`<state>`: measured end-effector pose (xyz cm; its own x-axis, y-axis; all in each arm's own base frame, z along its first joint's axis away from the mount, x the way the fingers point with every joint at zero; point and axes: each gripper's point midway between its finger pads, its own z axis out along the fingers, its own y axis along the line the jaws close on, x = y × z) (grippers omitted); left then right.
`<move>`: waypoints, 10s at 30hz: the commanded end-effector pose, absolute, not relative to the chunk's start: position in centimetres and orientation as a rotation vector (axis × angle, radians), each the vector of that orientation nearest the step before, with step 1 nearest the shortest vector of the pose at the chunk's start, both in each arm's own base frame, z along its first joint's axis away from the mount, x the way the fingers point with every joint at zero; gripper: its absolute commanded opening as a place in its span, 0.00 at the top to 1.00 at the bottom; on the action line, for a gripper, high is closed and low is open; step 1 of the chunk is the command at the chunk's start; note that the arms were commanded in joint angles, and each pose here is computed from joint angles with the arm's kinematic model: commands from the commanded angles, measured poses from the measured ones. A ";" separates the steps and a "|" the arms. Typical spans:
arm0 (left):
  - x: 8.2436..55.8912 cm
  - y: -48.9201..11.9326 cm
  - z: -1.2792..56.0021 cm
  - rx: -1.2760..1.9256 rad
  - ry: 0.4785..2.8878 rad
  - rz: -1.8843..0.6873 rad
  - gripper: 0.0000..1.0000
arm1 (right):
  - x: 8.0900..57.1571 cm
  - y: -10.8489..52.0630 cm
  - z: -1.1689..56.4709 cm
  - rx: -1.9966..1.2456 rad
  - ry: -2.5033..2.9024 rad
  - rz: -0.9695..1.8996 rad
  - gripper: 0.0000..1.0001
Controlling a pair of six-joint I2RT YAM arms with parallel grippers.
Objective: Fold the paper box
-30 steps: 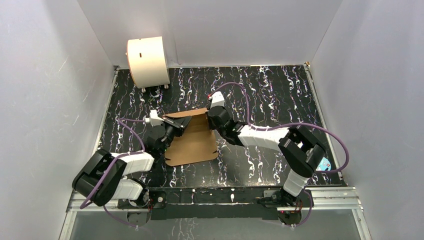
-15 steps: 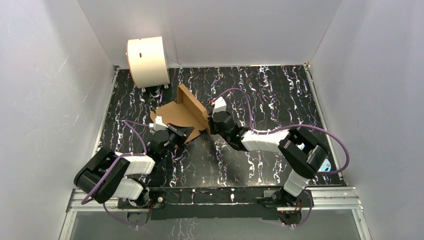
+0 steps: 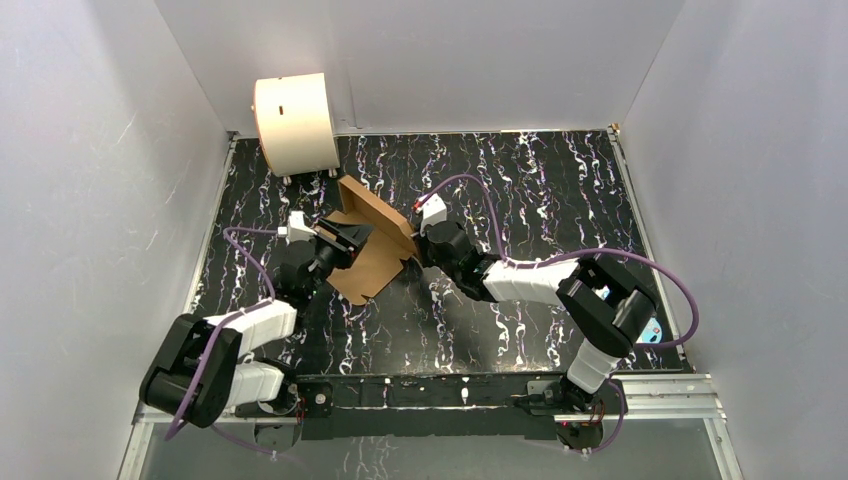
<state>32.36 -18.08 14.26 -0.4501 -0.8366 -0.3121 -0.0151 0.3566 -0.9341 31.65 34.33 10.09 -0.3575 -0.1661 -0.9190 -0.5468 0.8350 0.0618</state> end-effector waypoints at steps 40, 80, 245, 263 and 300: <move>33.5 -16.5 17.2 -0.975 1.540 -1.348 1.00 | 33.4 36.1 15.8 -0.402 1.952 0.489 0.98; 31.0 -15.6 13.6 -0.999 1.529 -1.213 1.00 | 28.3 35.6 15.3 -0.628 1.851 0.859 0.69; 32.7 -19.3 19.6 -0.218 2.124 -0.941 0.31 | 31.2 36.7 10.8 -1.105 1.635 0.545 0.93; 31.7 -23.7 14.2 -0.178 2.259 -1.294 0.36 | 32.7 35.8 10.0 -0.943 1.649 0.499 0.91; 28.5 -24.2 13.4 -0.209 2.273 -1.397 0.52 | 35.2 35.3 10.0 -0.682 1.679 0.457 0.76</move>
